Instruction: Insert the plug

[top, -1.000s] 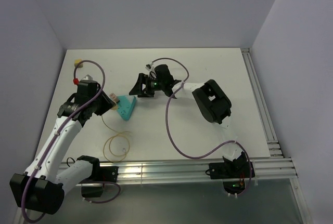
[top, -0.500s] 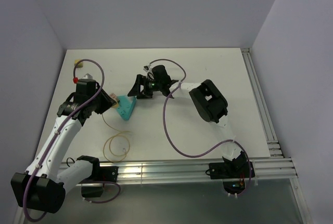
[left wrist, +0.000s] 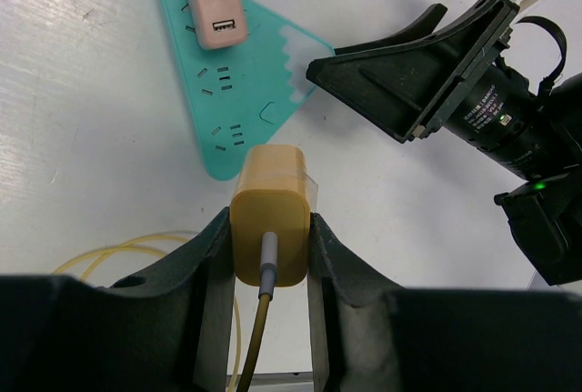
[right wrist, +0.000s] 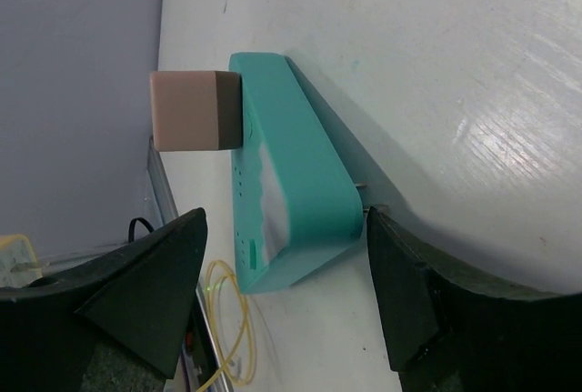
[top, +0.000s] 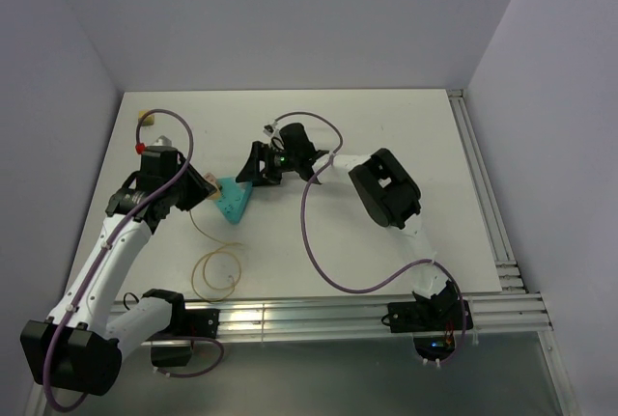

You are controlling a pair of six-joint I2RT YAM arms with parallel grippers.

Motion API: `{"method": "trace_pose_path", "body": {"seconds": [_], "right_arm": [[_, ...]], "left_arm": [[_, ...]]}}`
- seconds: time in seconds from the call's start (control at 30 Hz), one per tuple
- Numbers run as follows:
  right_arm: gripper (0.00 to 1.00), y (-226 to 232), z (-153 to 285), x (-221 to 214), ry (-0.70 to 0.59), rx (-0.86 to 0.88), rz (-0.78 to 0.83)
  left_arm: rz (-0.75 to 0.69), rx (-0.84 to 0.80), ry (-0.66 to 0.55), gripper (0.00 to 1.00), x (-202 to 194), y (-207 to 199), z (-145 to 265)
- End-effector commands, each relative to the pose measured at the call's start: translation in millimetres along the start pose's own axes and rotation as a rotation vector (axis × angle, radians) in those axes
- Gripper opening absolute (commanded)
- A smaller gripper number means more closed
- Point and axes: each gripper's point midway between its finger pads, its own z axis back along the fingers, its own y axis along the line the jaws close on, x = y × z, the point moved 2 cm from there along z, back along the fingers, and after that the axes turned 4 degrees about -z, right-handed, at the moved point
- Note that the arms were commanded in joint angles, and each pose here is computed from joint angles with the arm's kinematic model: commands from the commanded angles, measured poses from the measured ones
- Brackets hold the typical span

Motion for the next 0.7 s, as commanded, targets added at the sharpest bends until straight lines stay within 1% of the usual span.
{"method": "trace_pose_path", "body": {"seconds": [0.0,0.1,0.2,0.23,0.3,0.4,0.5,0.57,0.6,0.67], "right_arm": [[0.77,22,-5,7,-0.011,0.057,0.048],[0.75,21,-8,6,-0.005,0.05,0.045],[0.68,20,-9,5,-0.008,0.05,0.041],[0.6,19,-9,6,-0.009,0.046,0.039],[0.54,18,-9,6,-0.013,0.037,0.038],[0.41,14,-11,6,-0.016,0.017,0.036],[0.3,10,-11,7,-0.023,0.001,0.037],[0.25,6,-10,8,-0.034,-0.022,0.039],[0.2,7,-10,8,-0.036,-0.022,0.049],[0.12,4,-9,7,-0.036,-0.032,0.05]], "left_arm": [[-0.007,-0.036,-0.025,0.0,8,-7,-1],[-0.006,-0.036,-0.014,0.0,6,-7,-3],[-0.003,-0.038,-0.01,0.0,5,-7,-3],[0.0,-0.037,-0.009,0.0,5,-7,-3],[0.002,-0.039,-0.003,0.0,5,-8,-3],[0.014,-0.031,0.009,0.0,4,-8,-7],[0.024,-0.025,0.028,0.0,1,-7,-13],[0.032,-0.009,0.049,0.0,-3,-4,-20],[0.043,-0.003,0.056,0.0,-4,-3,-22],[0.045,0.025,0.078,0.0,-8,2,-30]]}}
